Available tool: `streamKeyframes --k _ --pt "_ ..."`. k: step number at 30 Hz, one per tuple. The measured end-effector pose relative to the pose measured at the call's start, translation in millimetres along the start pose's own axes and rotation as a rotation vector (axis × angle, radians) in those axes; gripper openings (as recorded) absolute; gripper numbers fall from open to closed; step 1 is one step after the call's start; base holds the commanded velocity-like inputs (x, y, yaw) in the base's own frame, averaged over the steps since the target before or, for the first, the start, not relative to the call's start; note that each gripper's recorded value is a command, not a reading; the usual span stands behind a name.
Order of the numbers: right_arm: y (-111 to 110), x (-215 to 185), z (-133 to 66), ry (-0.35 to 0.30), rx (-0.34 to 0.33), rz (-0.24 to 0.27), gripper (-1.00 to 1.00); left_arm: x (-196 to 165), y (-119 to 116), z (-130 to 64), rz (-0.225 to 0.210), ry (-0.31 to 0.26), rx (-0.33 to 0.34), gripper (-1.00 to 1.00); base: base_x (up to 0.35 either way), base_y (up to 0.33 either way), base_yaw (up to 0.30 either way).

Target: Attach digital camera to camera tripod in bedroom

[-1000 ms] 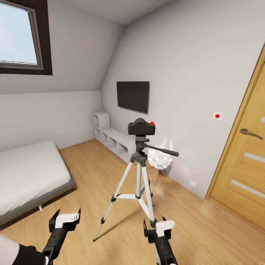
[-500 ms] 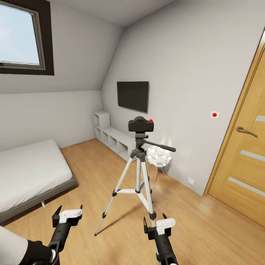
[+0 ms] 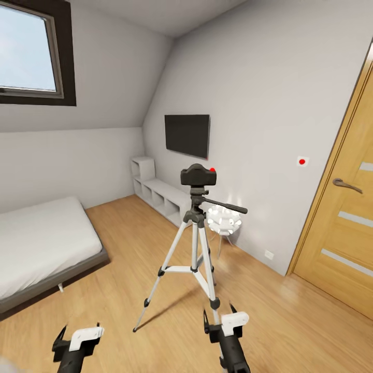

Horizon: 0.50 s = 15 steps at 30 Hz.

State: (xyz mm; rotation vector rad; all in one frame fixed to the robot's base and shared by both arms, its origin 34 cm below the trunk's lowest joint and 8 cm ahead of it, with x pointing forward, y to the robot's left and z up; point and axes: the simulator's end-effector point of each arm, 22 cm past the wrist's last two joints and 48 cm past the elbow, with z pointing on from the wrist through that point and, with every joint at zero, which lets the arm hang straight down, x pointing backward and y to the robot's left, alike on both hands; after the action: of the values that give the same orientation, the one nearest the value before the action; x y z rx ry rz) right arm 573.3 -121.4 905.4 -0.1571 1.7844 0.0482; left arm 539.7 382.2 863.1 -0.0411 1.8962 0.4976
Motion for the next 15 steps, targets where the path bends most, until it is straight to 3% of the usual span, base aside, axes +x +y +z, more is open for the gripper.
streamKeyframes --k 6,7,9,12,14,15 --pt "-6.2 29.9 -18.9 -0.01 -0.012 -0.011 1.0 45.6 18.4 -19.7 0.071 0.054 -0.007 1.0 0.0 0.0 0.0" --pt "-2.5 49.6 -29.2 0.009 -0.023 -0.009 1.0 63.4 25.9 -23.8 0.11 0.078 0.003 1.0 0.0 0.0 0.0" --pt "0.3 66.1 -38.1 0.029 -0.033 -0.007 1.0 79.5 31.1 -27.0 0.136 0.114 0.011 1.0 0.0 0.0 0.0" --pt "1.9 96.5 -55.3 0.074 -0.045 -0.008 1.0 106.7 34.8 -32.1 0.158 0.208 0.029 1.0 0.0 0.0 0.0" --pt "-2.5 128.2 -74.1 0.134 -0.054 -0.018 1.0 130.9 33.5 -38.2 0.17 0.308 0.056 1.0 0.0 0.0 0.0" --pt "-3.5 134.7 -78.1 0.149 -0.056 -0.021 1.0 134.8 33.5 -39.3 0.171 0.326 0.06 1.0 0.0 0.0 0.0"
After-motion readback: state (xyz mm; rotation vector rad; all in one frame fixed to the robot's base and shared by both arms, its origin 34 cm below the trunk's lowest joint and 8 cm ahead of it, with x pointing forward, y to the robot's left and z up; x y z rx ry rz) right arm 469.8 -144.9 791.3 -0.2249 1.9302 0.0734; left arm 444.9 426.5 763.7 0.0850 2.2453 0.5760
